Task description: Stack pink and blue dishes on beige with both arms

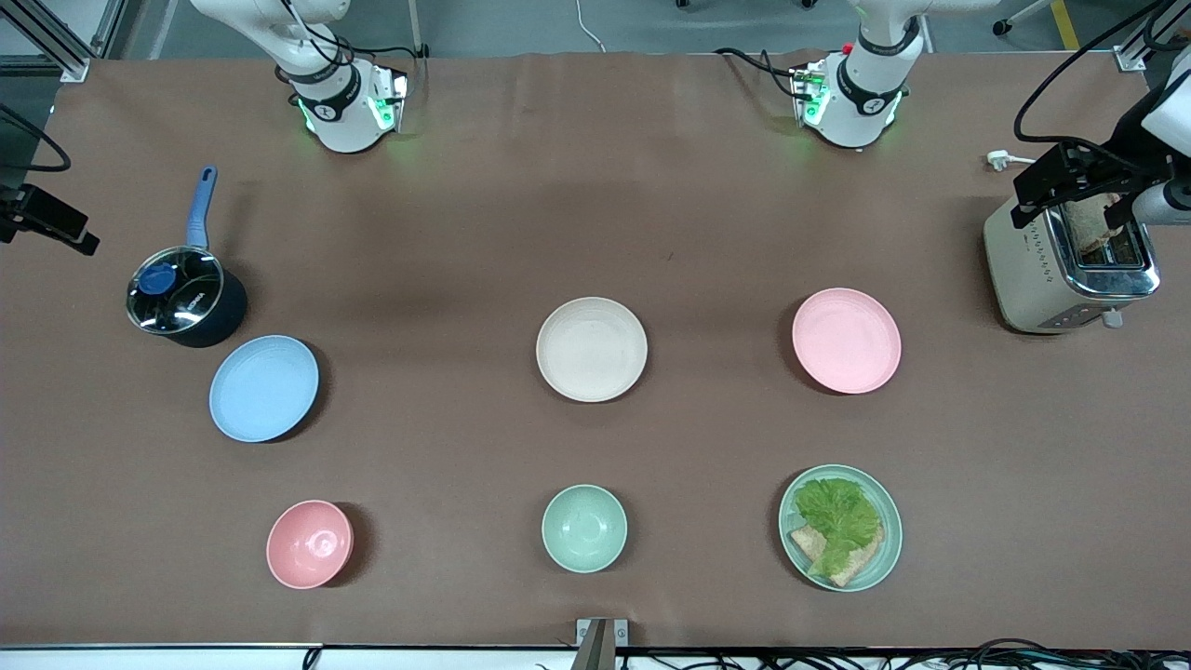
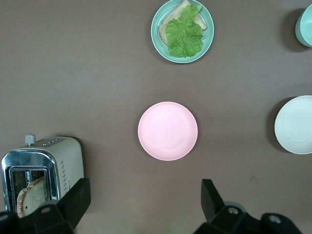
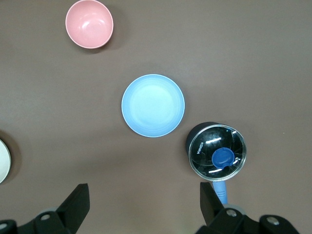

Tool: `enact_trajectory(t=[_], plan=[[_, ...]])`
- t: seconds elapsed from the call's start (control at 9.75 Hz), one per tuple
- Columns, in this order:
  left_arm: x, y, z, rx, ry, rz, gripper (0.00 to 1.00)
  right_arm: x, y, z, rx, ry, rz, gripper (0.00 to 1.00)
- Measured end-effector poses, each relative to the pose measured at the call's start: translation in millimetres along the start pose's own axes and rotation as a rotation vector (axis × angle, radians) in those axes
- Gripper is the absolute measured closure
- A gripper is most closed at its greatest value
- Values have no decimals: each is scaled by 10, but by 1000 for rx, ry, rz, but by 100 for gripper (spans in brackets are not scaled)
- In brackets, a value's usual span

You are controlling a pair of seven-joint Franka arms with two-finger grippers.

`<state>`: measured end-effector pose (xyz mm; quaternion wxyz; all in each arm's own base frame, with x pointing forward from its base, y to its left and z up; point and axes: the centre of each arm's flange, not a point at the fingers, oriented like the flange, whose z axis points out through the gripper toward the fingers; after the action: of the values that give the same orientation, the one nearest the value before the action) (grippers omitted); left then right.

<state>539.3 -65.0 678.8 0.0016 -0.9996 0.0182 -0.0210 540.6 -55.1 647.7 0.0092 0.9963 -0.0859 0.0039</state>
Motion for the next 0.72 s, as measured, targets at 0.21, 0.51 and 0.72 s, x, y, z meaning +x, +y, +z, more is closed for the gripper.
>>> enact_trajectory(t=[0.21,0.51,0.72], plan=[[0,0,1,0,0,0,0,-1,30,1,0,-2,5,0],[43,-108,133,2,-27,-16,1,-5,47,5,0,-7,9,0],[166,-392,471,-21,-43,-50,1,2,63,15,-2,-8,10,0]])
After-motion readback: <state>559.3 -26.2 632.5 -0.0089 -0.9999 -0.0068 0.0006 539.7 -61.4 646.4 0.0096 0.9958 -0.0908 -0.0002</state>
